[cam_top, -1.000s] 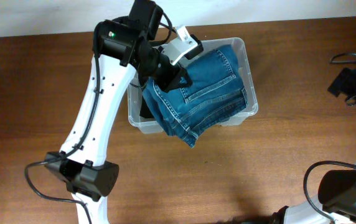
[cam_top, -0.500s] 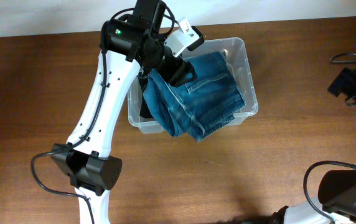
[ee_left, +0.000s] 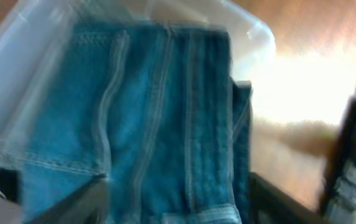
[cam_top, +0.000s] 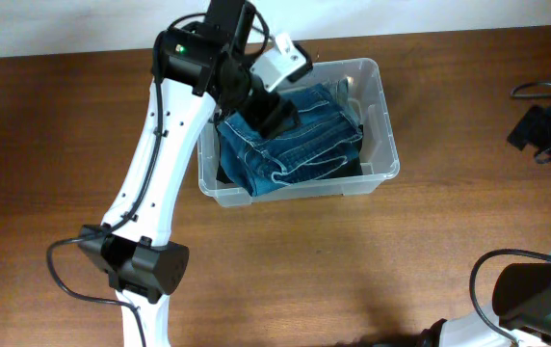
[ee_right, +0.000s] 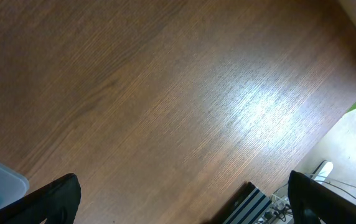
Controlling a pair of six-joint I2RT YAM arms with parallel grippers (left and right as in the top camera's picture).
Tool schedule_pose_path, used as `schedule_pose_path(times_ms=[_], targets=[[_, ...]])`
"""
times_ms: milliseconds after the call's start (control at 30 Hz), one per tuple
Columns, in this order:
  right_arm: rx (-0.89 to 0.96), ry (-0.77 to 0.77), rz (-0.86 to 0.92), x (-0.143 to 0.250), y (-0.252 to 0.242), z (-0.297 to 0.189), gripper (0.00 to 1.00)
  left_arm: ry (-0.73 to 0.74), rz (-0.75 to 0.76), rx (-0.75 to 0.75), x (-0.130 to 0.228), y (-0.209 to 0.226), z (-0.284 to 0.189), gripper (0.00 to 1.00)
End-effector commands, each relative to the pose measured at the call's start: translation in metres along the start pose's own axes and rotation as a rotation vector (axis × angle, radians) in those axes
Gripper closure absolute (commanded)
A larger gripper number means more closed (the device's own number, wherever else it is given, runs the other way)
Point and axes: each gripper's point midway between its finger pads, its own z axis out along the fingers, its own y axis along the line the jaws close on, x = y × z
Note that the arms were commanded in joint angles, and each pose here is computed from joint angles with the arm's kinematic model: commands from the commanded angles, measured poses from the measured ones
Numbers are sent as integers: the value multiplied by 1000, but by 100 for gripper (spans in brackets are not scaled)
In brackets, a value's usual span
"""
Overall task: Pack container
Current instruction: 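Lower the dark blue jeans onto the garments in the container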
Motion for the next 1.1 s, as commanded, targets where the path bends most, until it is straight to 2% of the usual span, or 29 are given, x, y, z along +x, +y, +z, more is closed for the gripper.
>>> schedule_pose_path(times_ms=[0, 67, 100, 133, 200, 333, 500, 633, 767, 1000, 1067], targets=[[14, 1, -3, -1, -2, 2, 1, 54, -41, 84, 14, -17, 1, 55], [14, 1, -3, -1, -2, 2, 2, 104, -70, 117, 26, -25, 1, 73], [14, 1, -3, -1, -2, 2, 2, 131, -84, 131, 31, -29, 2, 79], [14, 1, -3, -1, -2, 2, 2, 147, -120, 119, 34, -28, 4, 91], [14, 1, -3, -1, -2, 2, 2, 178, -191, 105, 39, -27, 9, 99], [14, 1, -3, -1, -2, 2, 2, 250, -292, 98, 55, -24, 21, 99], [14, 1, -3, -1, -2, 2, 2, 411, -380, 155, 99, -29, 49, 99], [14, 1, -3, -1, -2, 2, 2, 479, -414, 181, 120, -32, 62, 99], [14, 1, -3, -1, -2, 2, 2, 485, -413, 177, 126, -28, 72, 99], [14, 1, -3, -1, -2, 2, 2, 395, -368, 131, 110, -11, 83, 99], [14, 1, -3, -1, -2, 2, 1, 407, -397, 58, 113, 3, 84, 99]])
